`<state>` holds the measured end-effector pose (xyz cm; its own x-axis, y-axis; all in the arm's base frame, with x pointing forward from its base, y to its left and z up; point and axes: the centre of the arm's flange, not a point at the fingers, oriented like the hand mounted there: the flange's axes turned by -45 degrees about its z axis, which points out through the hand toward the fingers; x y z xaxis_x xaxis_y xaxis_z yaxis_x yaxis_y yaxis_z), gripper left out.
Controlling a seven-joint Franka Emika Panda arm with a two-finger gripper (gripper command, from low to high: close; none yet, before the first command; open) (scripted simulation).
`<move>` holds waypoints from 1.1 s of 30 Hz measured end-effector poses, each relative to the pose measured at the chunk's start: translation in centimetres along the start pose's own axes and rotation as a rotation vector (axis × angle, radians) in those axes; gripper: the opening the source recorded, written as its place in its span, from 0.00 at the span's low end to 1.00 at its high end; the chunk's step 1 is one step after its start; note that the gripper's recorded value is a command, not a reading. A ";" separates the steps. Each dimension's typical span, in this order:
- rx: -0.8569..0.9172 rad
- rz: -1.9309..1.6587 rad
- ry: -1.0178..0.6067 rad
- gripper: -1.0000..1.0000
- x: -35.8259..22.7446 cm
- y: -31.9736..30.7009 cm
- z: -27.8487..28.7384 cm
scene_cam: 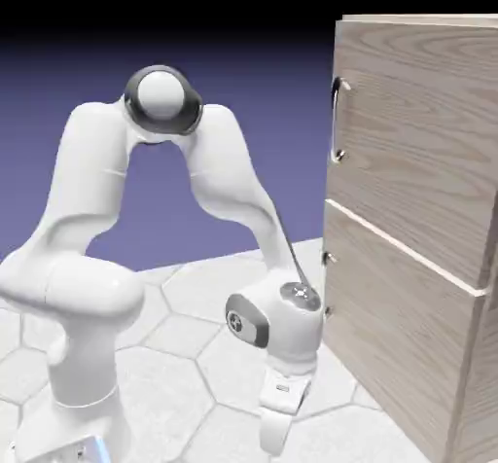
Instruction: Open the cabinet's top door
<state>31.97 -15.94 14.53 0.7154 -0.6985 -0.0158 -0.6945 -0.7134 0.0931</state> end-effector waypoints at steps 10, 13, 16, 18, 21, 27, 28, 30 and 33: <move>-0.042 0.122 0.328 0.50 3.5 2.9 -6.9; -0.012 0.121 0.469 0.50 4.3 2.3 -10.6; 0.039 0.100 0.622 0.50 4.6 0.9 -14.9; 0.085 0.074 0.729 0.50 4.5 -0.4 -18.0; 0.172 0.017 0.893 0.50 3.5 -2.8 -22.9; 0.408 -0.161 1.221 0.50 -1.7 -8.7 -33.2; 0.455 -0.199 1.274 0.50 -3.1 -9.7 -34.9; 0.555 -0.281 1.377 0.50 -6.3 -11.6 -38.2; 0.636 -0.429 1.497 0.50 -11.3 -14.2 -41.2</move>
<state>36.91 4.36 54.45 0.0256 -0.0640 0.9976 -0.0942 -0.9937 -0.0613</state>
